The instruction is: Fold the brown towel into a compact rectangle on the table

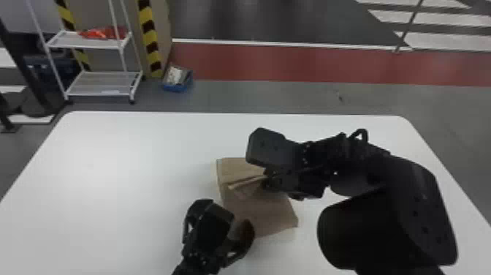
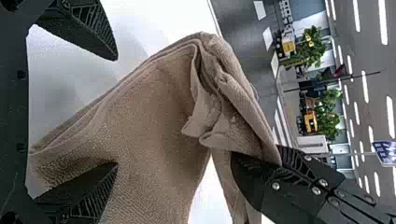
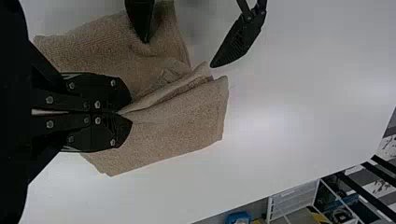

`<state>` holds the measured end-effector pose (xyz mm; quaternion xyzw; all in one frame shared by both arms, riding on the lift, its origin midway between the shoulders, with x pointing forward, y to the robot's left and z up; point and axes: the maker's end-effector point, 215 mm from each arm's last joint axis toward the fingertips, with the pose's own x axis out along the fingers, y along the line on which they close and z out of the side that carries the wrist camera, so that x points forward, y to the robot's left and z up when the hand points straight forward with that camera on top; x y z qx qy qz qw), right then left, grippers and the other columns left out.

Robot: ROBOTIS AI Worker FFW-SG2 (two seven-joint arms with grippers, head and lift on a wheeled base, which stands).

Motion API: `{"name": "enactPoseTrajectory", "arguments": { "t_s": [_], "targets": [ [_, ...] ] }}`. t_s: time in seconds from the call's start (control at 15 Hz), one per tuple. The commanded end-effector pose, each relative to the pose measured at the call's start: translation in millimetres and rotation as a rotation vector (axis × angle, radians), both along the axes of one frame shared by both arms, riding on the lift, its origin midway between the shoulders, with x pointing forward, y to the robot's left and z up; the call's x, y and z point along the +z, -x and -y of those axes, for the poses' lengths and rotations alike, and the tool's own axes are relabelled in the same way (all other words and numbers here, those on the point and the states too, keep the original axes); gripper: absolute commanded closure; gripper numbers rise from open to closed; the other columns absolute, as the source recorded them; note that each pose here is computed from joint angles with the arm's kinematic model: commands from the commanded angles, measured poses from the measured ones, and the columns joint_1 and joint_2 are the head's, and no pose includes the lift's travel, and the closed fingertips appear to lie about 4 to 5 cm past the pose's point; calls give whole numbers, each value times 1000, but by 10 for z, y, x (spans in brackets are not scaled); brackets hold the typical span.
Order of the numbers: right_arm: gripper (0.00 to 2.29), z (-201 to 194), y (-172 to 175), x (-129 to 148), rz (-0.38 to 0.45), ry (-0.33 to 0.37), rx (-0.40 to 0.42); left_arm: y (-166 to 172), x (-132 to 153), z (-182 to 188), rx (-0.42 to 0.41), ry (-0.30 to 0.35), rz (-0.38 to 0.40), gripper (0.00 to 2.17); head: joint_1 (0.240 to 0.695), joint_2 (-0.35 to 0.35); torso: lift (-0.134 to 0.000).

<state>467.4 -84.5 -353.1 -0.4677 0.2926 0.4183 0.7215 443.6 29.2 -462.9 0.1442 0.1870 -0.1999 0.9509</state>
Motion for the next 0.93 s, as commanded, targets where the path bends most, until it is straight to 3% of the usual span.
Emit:
{"name": "enactPoseTrajectory", "arguments": {
  "t_s": [0.0,0.87],
  "targets": [
    [1430,57,106,-92,-15,16,4,-28,-22,-40,6,-7,-3,80,695,-68,-124],
    [1430,-93,404,-405,-50,76,64,-66,-42,-110,15,-10,-7,80,695,-45,-124]
  ]
}}
